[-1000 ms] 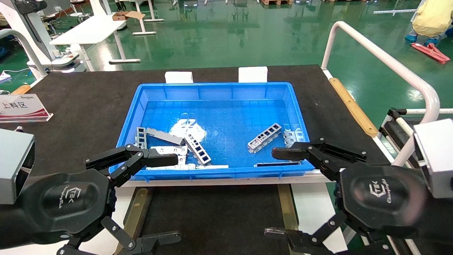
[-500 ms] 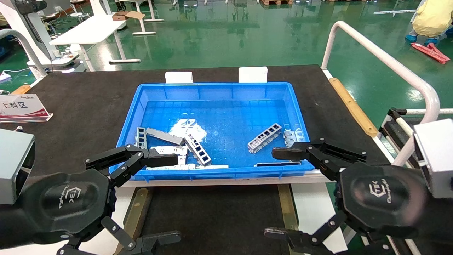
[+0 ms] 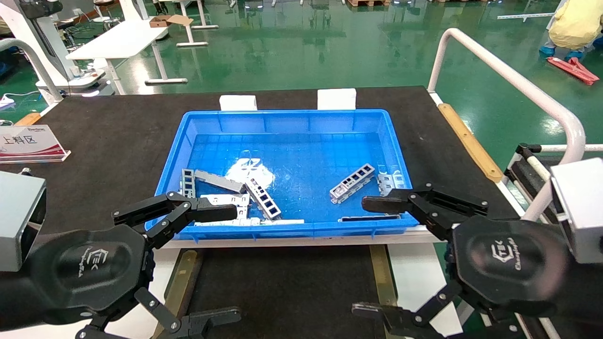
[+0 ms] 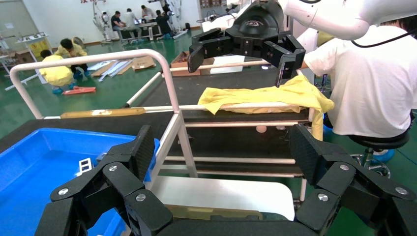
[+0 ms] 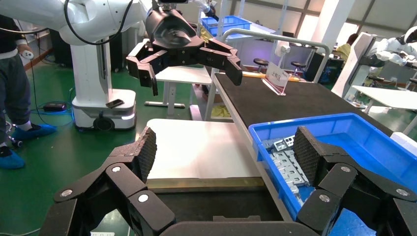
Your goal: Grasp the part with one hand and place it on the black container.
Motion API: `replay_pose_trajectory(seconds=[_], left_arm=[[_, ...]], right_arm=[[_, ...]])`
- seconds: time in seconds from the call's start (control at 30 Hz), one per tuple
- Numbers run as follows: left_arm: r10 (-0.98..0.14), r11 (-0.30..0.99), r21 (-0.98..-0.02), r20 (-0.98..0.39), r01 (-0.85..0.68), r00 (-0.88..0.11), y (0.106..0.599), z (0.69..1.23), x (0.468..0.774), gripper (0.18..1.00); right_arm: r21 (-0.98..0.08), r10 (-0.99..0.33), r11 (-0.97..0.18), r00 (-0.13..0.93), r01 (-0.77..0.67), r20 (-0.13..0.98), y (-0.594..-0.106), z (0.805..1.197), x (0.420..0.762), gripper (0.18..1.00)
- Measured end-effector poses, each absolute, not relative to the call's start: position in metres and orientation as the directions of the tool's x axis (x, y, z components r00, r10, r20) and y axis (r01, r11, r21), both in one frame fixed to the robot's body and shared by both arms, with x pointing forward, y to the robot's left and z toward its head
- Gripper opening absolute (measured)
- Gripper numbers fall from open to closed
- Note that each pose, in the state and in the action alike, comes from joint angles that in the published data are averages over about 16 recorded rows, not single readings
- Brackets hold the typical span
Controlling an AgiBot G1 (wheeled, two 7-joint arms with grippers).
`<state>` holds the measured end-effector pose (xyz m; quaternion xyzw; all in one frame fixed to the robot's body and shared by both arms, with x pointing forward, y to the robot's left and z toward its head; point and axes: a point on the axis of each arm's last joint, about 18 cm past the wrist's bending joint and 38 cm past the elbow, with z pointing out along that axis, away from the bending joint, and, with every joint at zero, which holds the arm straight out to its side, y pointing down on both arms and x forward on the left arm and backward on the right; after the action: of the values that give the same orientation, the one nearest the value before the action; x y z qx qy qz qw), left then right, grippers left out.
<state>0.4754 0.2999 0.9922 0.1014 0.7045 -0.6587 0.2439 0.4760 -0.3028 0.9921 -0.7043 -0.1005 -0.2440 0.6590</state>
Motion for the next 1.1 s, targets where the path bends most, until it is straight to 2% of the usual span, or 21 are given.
replay_pose_trajectory(seconds=[0.8, 1.1], left_arm=[[-0.176, 0.115, -0.876, -0.482, 0.469, -0.858, 0.298, 0.994, 0.476, 1.001], [-0.173, 0.146, -0.871, -0.489, 0.468, -0.855, 0.285, 0.996, 0.488, 1.001]], right_arm=[[-0.879, -0.180, -0.111, 0.861, 0.463, 0.476, -0.303, 0.992, 0.476, 1.001], [-0.879, -0.180, -0.111, 0.861, 0.463, 0.476, -0.303, 0.992, 0.476, 1.001]])
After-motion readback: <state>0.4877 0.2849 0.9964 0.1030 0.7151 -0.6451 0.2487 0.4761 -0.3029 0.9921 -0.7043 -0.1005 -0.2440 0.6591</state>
